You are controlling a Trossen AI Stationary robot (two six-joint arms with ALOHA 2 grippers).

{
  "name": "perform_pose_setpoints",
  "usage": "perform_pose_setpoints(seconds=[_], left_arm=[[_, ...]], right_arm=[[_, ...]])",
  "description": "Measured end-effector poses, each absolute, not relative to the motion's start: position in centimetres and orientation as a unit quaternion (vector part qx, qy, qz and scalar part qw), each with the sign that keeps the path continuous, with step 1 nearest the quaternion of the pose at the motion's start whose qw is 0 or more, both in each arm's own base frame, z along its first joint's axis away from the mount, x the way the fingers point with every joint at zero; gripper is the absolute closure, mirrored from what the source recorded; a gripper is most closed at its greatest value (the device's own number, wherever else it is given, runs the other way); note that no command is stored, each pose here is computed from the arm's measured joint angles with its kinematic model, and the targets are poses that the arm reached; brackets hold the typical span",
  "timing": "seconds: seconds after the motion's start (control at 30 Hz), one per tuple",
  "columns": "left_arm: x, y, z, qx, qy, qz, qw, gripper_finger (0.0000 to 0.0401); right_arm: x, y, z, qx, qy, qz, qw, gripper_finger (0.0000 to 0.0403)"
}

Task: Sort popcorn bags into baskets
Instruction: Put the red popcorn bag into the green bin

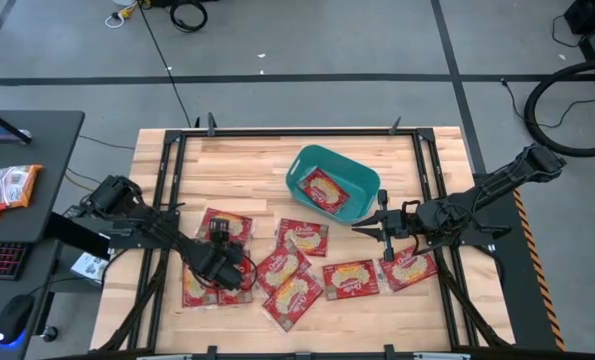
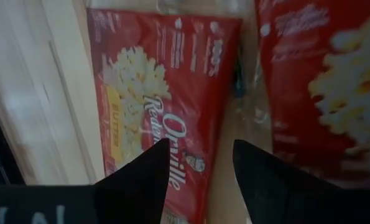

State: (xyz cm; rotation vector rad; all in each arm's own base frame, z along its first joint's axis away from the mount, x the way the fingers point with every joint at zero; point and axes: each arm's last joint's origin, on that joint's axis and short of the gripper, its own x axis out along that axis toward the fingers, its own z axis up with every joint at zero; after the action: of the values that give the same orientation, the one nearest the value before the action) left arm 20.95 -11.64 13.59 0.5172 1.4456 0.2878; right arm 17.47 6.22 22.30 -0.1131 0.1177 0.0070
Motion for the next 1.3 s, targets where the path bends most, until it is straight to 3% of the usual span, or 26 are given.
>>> perform_pose_setpoints(seconds=[0.43, 0.57, 0.77, 0.83, 1.3], left_arm=[[19.9, -9.9, 11.6, 0.232, 0.645, 0.164, 0.71, 0.023], [19.9, -9.6, 11.4, 0.222, 0.648, 0.165, 0.71, 0.027], [20.0, -9.5, 11.3, 0.215, 0.649, 0.167, 0.71, 0.0373], [20.1, -9.5, 11.4, 0.214, 0.65, 0.166, 0.71, 0.0382], [25.9, -11.9, 20.2, 0.262, 0.573, 0.114, 0.768, 0.0382]], right_arm=[[17.5, 6.2, 22.4, -0.052, 0.055, 0.003, 0.997, 0.0362], [17.5, 6.2, 22.4, -0.051, 0.054, 0.004, 0.997, 0.0362], [17.5, 6.2, 22.4, -0.051, 0.054, 0.005, 0.997, 0.0362], [17.5, 6.2, 22.4, -0.051, 0.054, 0.005, 0.997, 0.0362], [17.7, 6.3, 22.4, -0.052, 0.052, 0.005, 0.997, 0.0362]])
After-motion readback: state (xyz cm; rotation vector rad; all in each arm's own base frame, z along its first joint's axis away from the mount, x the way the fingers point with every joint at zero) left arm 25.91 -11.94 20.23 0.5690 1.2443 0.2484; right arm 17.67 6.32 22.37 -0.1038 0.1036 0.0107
